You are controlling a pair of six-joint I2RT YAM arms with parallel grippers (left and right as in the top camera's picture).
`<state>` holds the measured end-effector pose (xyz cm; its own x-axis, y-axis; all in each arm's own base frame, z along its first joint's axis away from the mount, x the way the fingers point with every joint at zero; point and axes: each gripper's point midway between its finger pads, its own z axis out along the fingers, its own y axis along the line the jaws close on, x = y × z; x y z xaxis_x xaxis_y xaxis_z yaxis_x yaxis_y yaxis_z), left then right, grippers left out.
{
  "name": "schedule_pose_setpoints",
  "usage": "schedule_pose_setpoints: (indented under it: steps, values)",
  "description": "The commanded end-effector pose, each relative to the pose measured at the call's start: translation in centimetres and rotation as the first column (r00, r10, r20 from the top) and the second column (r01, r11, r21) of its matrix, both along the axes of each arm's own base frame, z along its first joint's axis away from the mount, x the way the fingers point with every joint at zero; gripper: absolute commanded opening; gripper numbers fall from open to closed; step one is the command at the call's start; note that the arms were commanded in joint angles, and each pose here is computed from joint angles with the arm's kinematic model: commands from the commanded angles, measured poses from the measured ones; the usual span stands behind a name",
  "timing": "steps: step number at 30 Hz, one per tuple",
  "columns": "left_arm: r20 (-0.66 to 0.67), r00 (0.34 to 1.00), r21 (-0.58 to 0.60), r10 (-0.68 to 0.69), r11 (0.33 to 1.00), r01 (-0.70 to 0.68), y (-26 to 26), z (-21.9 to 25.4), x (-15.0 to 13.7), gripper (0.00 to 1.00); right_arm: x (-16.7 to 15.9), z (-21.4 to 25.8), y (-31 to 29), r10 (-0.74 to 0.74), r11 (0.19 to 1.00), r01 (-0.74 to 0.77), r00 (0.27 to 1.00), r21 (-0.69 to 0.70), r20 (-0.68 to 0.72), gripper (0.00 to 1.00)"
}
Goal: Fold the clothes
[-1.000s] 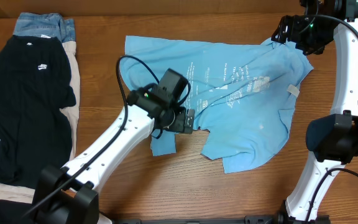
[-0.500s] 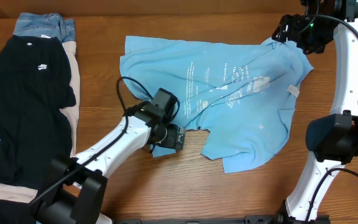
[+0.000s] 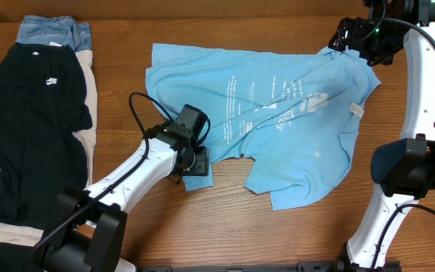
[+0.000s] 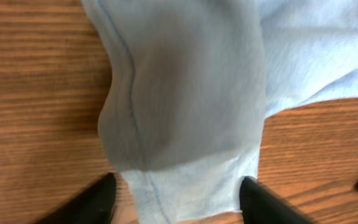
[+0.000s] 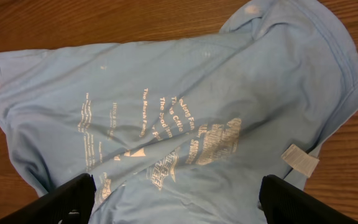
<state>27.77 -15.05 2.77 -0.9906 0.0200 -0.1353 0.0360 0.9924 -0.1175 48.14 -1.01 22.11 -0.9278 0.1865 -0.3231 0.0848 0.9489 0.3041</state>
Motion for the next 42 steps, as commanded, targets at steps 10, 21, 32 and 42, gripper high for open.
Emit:
schedule_pose_setpoints:
  steps: [10, 21, 32, 42]
  values:
    - [0.034, 0.999, 0.027, 0.021, 0.999, -0.022, 1.2, -1.5, -0.5, 0.35, 0.0, -1.0, 0.3, 0.01, 1.0, -0.01, 1.0, 0.0, -0.027, 0.89]
    - [0.064, 0.997, 0.022, 0.053, 0.998, -0.054, 1.9, -0.2, 0.8, 0.04, 0.0, -1.0, 0.3, 0.01, 1.0, -0.01, 1.0, 0.0, -0.027, 0.89]
    - [0.156, 0.964, 0.032, 0.214, 0.975, -0.221, 8.8, 9.3, 1.3, 0.16, -0.3, -1.2, 0.6, 0.015, 1.0, -0.015, 0.999, 0.002, -0.043, 0.89]
    - [0.103, 0.936, 0.126, 0.336, 0.929, -0.347, 15.2, 8.8, -0.1, 0.4, -2.5, -1.7, 0.9, -0.021, 1.0, 0.024, 0.989, 0.02, -0.147, 0.91]
